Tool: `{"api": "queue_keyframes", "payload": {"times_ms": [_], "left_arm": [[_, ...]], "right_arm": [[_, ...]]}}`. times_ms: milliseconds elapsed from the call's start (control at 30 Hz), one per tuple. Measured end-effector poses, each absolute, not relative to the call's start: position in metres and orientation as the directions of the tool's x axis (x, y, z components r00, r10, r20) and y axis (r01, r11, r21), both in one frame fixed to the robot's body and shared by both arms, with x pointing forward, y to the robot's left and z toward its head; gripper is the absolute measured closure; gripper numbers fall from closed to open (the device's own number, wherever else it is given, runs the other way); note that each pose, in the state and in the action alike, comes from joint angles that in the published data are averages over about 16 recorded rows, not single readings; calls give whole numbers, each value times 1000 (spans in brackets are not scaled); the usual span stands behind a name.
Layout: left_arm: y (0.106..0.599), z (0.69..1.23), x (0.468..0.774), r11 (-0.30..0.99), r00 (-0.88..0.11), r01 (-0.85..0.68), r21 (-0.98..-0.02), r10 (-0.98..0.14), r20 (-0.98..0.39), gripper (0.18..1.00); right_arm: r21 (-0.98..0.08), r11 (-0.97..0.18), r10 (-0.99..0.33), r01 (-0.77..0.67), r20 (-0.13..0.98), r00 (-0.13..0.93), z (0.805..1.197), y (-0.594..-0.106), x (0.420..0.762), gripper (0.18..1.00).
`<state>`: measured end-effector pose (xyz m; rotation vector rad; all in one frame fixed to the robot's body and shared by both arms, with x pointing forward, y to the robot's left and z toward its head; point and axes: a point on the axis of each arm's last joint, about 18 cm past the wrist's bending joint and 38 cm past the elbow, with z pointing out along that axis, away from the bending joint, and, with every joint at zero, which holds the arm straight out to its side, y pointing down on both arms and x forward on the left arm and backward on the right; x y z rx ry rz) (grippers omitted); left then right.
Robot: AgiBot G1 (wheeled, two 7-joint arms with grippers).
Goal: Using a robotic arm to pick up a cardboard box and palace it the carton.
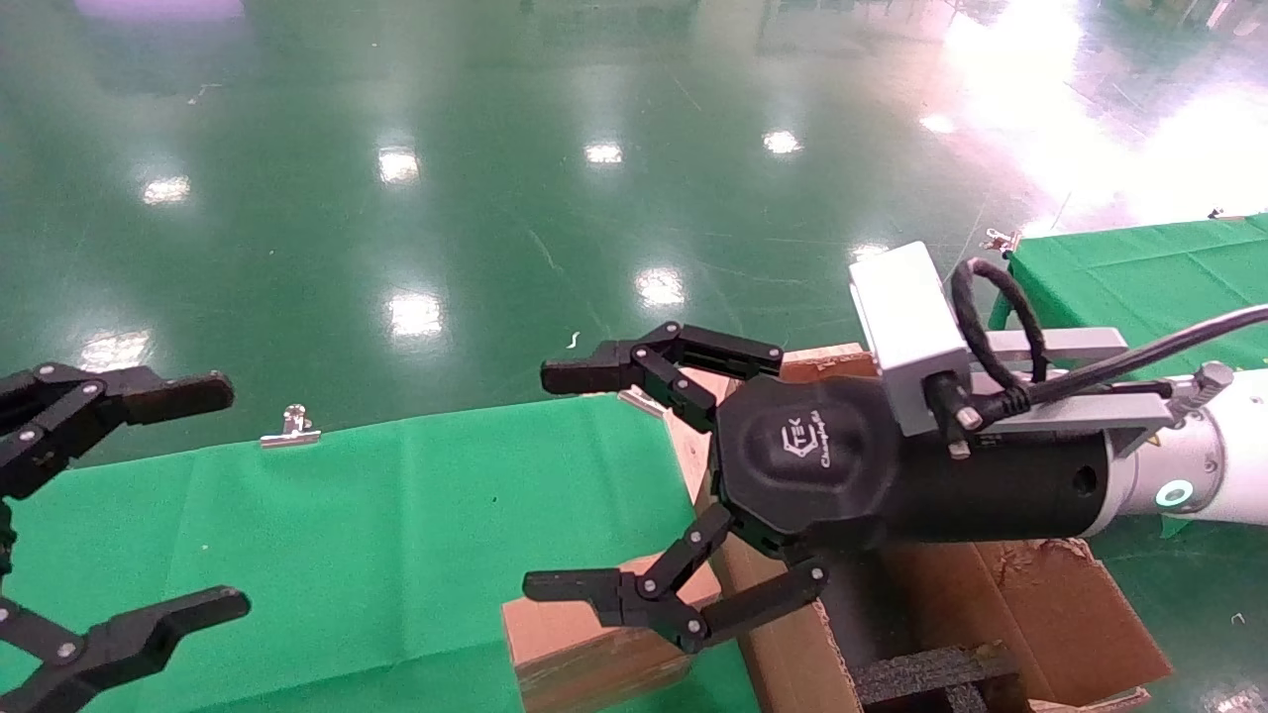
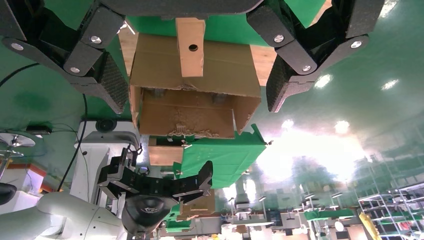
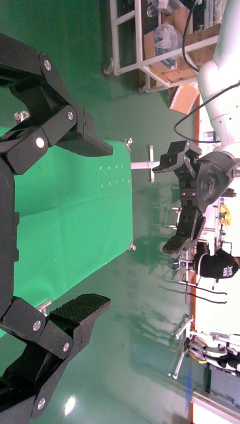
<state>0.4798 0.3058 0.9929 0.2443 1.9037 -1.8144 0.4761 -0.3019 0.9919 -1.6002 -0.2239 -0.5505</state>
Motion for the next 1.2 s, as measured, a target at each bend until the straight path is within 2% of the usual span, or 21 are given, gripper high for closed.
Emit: {"api": "queue_keyframes", "payload": {"times_ms": [800,1000,1200], "left_arm": [[306,993,480,98,-861,455,-885,-204,-465,193],[306,993,480,98,-861,455,-885,-204,-465,225],[306,993,480,98,-861,455,-885,-204,-465,288]], "right_arm": [[-881,-123,-182,457,473,862,991,-302,477,178],[-874,-184,-176,450,479,860,983,-298,483,178],[-846,-311,-158,434,496,854,967,-290,500,178]]}}
